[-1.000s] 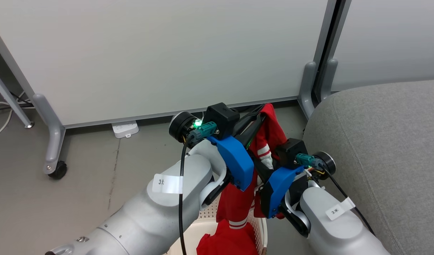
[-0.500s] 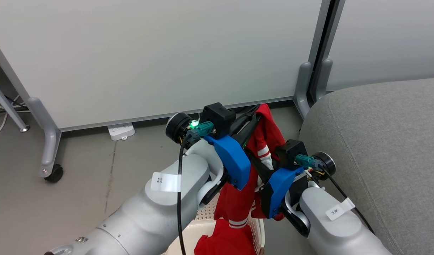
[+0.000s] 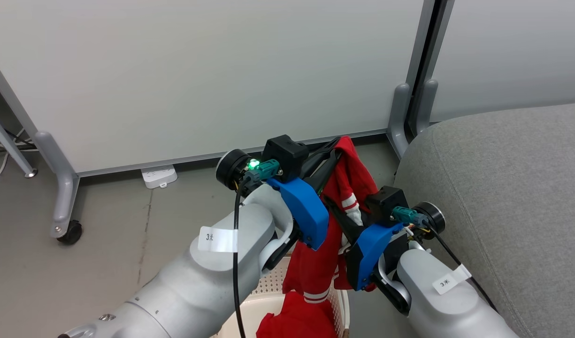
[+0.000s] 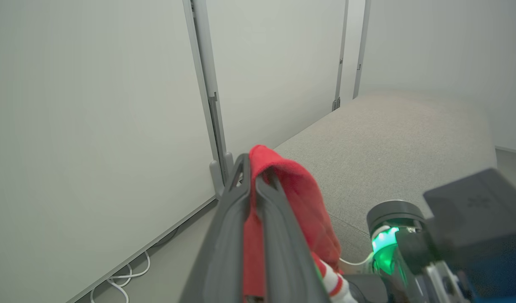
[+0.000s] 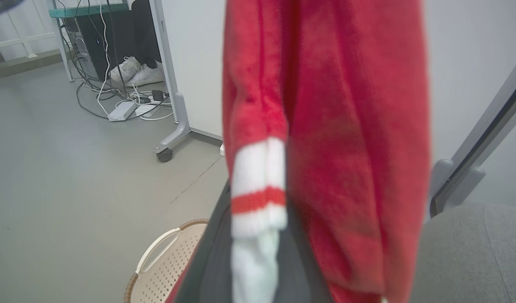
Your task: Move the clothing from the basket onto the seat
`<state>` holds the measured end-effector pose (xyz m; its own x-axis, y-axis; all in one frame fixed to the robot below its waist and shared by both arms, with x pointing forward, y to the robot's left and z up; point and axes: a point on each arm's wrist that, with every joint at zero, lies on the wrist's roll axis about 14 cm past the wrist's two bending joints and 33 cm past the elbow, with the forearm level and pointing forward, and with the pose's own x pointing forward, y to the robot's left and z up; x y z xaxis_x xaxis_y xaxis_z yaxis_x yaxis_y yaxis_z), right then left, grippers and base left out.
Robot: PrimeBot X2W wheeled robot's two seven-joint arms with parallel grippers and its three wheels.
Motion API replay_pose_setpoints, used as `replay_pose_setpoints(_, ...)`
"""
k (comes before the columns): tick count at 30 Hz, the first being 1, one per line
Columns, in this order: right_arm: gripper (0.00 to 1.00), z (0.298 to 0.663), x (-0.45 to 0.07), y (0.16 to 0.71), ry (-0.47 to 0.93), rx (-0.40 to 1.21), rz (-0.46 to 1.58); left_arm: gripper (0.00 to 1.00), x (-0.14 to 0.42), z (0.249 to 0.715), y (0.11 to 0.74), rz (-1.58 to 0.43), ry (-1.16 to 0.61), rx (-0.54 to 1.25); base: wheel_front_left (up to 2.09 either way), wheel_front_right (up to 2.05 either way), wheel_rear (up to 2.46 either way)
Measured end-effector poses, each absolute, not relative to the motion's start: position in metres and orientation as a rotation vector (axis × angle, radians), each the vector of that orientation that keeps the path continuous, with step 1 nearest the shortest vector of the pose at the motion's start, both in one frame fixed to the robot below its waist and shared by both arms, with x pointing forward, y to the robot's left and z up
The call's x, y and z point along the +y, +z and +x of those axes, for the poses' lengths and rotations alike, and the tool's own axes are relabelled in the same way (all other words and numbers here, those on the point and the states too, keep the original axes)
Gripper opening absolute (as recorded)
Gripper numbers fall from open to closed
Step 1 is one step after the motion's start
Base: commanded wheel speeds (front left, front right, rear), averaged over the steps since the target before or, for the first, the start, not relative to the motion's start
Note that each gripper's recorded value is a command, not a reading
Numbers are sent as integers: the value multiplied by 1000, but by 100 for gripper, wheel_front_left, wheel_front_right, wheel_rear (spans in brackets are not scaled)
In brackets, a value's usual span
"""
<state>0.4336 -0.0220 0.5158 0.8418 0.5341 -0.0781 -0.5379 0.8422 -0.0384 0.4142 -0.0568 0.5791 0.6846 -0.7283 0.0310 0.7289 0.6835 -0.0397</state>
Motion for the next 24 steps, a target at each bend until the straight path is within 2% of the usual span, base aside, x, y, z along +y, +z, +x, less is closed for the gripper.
replay_pose_setpoints(2, 0, 433, -22, 516, 567, 63, -61, 0, -57, 414, 580, -50, -817, -14, 0, 0, 0)
replay_pose_setpoints(3, 0, 433, -22, 516, 567, 61, -62, 60, -57, 414, 580, -51, -817, -15, 0, 0, 0)
replay_pose_setpoints(4, 0, 433, -23, 517, 566, 59, -62, 100, -57, 414, 582, -54, -815, -20, 0, 0, 0)
replay_pose_setpoints(12, 0, 434, -27, 523, 555, 33, -64, 100, -43, 416, 568, -106, -752, -1, 0, 0, 0)
replay_pose_setpoints(24, 0, 443, -36, 541, 523, -39, -52, 100, 19, 401, 516, -209, -593, 47, 0, 0, 0)
